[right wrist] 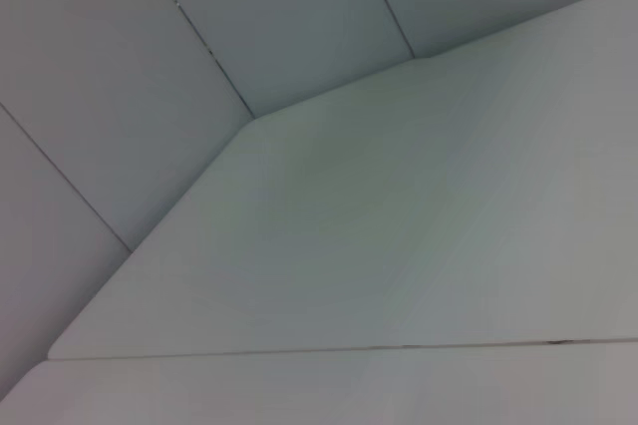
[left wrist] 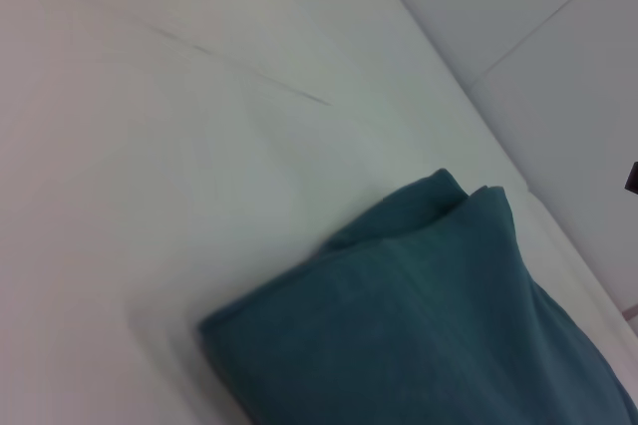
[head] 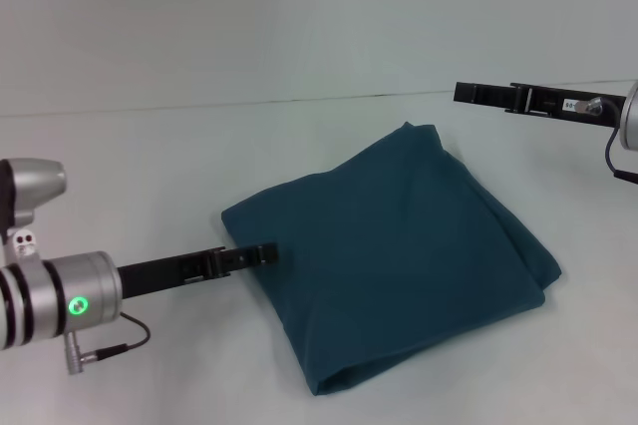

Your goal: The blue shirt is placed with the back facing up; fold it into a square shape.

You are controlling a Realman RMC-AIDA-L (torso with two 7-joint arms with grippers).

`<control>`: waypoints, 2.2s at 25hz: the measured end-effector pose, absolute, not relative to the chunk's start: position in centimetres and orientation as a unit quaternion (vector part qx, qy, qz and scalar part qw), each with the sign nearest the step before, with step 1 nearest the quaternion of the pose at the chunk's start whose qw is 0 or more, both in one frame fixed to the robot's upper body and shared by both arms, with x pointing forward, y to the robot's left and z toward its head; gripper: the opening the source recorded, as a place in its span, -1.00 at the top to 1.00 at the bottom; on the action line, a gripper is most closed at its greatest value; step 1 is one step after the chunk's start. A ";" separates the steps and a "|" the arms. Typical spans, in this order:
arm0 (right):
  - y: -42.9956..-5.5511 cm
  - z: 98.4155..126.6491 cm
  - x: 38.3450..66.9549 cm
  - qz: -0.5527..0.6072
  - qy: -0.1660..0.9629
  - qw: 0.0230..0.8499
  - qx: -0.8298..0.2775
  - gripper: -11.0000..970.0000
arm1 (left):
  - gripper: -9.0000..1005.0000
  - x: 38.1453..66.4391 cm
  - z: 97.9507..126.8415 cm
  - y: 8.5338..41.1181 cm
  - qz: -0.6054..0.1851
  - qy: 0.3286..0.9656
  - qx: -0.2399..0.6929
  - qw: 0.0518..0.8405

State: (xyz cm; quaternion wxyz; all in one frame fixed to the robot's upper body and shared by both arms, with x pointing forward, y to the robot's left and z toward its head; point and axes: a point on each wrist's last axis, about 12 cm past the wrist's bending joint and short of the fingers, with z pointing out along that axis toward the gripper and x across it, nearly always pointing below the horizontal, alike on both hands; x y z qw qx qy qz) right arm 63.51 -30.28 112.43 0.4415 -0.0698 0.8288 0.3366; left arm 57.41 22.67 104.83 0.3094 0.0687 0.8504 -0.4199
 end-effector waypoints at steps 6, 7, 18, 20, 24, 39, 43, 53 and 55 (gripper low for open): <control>-30.5 112.5 63.5 0.335 0.829 0.442 -0.069 -0.36 | -0.39 57.7 104.7 21.8 -0.419 0.857 0.071 0.291; -30.5 112.5 63.5 0.335 0.829 0.442 -0.068 -0.35 | -0.39 57.8 104.7 21.7 -0.416 0.859 0.071 0.289; -30.3 112.7 63.7 0.337 0.828 0.444 -0.070 -0.35 | -0.36 58.1 104.4 21.1 -0.397 0.871 0.073 0.280; -30.3 112.7 63.7 0.338 0.827 0.443 -0.069 -0.35 | -0.36 58.1 104.4 21.1 -0.396 0.871 0.073 0.280; -30.2 112.8 63.8 0.340 0.827 0.442 -0.068 -0.35 | -0.35 58.3 104.5 21.0 -0.394 0.871 0.074 0.283; -30.0 112.6 63.7 0.342 0.827 0.442 -0.064 -0.35 | -0.31 59.6 105.0 20.0 -0.377 0.874 0.087 0.295; -30.1 112.5 63.7 0.341 0.828 0.441 -0.062 -0.35 | -0.30 59.6 105.1 20.0 -0.376 0.874 0.087 0.296; -29.9 112.6 63.7 0.343 0.827 0.441 -0.064 -0.34 | -0.28 60.0 105.3 20.2 -0.361 0.872 0.105 0.315; -29.9 112.6 63.7 0.343 0.827 0.441 -0.063 -0.34 | -0.27 60.1 105.4 20.2 -0.360 0.872 0.105 0.316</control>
